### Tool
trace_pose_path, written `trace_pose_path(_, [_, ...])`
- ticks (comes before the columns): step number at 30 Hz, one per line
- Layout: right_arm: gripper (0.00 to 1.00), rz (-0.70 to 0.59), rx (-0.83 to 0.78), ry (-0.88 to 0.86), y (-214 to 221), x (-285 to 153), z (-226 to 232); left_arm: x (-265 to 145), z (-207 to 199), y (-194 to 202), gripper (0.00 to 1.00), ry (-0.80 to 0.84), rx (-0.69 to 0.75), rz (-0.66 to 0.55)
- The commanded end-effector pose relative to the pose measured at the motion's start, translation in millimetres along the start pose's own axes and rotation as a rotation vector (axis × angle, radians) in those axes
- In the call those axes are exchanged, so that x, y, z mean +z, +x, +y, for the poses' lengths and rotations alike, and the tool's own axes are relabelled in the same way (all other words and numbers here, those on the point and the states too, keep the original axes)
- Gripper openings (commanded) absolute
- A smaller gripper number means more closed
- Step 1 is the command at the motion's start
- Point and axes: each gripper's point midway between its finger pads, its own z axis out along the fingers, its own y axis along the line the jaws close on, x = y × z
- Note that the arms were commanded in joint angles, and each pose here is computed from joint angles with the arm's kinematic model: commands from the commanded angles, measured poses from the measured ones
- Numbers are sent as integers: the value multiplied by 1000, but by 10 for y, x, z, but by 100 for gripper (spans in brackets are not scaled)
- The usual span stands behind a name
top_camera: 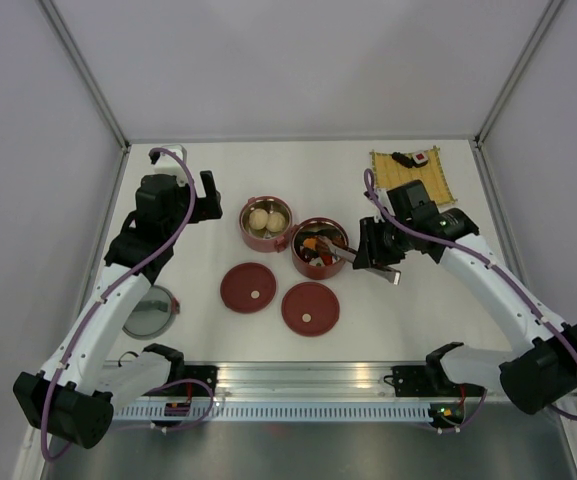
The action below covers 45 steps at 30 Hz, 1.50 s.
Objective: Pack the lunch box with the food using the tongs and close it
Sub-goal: Place the fake food in the packing box.
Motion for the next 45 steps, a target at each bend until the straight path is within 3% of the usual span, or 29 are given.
trace_pose_path(1, [17, -89, -33, -30, -281, -37, 174, -28, -36, -143, 100, 17, -13, -35])
trace_pose_path(4, [28, -97, -35, -22, -310, -36, 164, -32, -33, -148, 100, 16, -12, -37])
trace_pose_path(14, [48, -117, -60, -21, -409, 9, 162, -60, -38, -176, 100, 21, -14, -47])
trace_pose_path(28, [53, -148, -95, 21, -624, -26, 150, -64, -33, -180, 100, 18, -15, -49])
trace_pose_path(35, [51, -234, -102, 116, -1067, -139, 25, -53, -38, -169, 100, 21, -14, -45])
trace_pose_path(41, [48, -337, -31, 233, -1701, -180, -412, -68, -32, -184, 100, 19, -13, -50])
trace_pose_path(45, [46, -426, 73, 404, -2117, -313, -1051, -66, -32, -181, 100, 19, -13, -50])
